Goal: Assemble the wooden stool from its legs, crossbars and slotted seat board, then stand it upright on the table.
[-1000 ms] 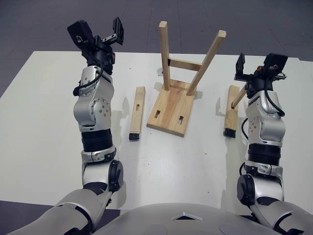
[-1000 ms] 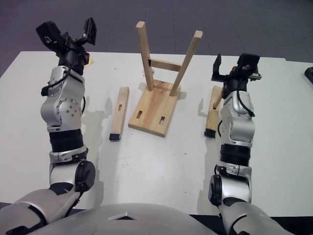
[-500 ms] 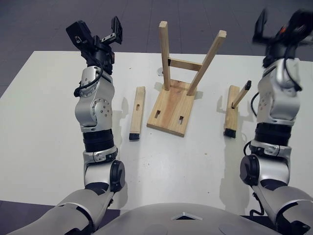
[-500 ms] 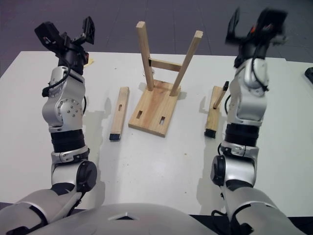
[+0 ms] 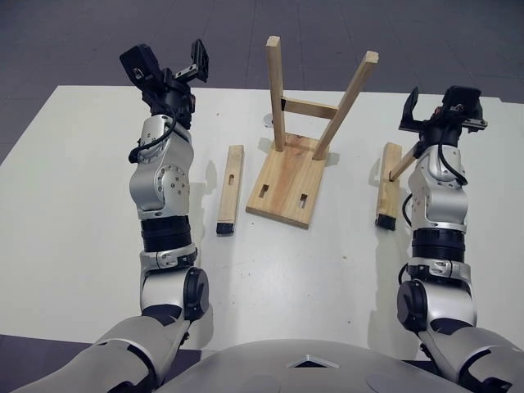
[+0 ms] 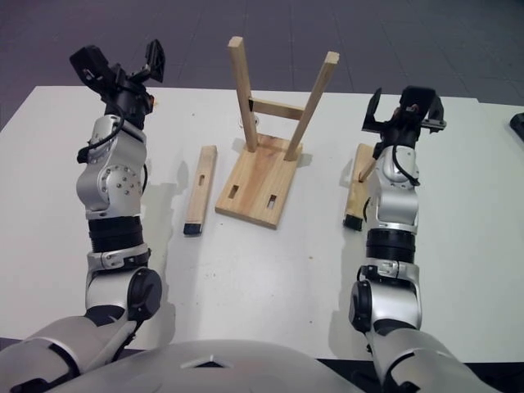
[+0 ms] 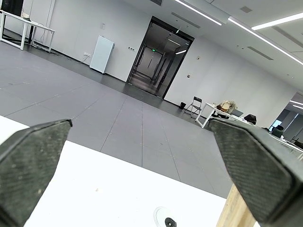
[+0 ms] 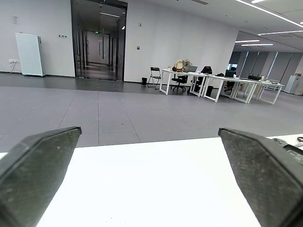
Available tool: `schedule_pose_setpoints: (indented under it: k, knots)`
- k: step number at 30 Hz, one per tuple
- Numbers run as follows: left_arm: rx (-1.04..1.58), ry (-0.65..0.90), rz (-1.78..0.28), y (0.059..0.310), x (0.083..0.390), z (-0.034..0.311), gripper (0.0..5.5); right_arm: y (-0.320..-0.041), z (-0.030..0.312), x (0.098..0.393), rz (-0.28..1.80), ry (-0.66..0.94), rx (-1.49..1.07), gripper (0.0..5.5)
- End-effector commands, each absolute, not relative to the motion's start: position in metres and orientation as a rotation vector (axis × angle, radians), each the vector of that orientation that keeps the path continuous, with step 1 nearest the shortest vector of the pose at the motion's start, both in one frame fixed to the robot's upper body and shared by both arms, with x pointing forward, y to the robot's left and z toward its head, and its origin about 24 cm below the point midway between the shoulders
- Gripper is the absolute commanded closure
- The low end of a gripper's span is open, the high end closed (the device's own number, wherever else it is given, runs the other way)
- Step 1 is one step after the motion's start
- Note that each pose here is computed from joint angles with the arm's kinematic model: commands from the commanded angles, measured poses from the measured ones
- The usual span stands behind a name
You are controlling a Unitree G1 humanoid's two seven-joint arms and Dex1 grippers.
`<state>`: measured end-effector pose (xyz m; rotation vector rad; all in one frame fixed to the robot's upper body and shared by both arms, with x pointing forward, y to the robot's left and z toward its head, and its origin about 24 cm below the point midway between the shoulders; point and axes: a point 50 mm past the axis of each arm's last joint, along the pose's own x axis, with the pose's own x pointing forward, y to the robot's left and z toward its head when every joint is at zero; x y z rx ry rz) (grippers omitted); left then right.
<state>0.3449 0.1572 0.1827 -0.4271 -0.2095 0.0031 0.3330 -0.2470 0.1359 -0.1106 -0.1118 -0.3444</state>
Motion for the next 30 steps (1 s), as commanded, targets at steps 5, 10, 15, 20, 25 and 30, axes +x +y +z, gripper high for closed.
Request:
schedule_pose_setpoints:
  k: [5, 10, 15, 20, 25, 30]
  knots:
    - [-0.425, -0.226, 0.023, 0.159, 0.345, 0.184, 0.1, -0.238, 0.161, 0.329, -0.278, -0.211, -0.076, 0.11]
    - [-0.427, -0.234, 0.028, 0.158, 0.347, 0.185, 0.1, -0.241, 0.183, 0.329, -0.294, -0.293, -0.071, 0.11]
    - [-0.431, -0.241, 0.039, 0.16, 0.346, 0.185, 0.1, -0.247, 0.207, 0.327, -0.313, -0.383, -0.073, 0.11]
    - [-0.438, -0.238, 0.031, 0.154, 0.344, 0.182, 0.1, -0.272, 0.2, 0.32, -0.438, -0.307, -0.033, 0.11]
    - [-0.437, -0.226, 0.025, 0.151, 0.339, 0.179, 0.1, -0.26, 0.182, 0.299, -0.34, -0.193, -0.047, 0.11]
    - [-0.421, -0.216, 0.044, 0.154, 0.334, 0.174, 0.1, -0.248, 0.152, 0.272, -0.301, -0.04, -0.027, 0.11]
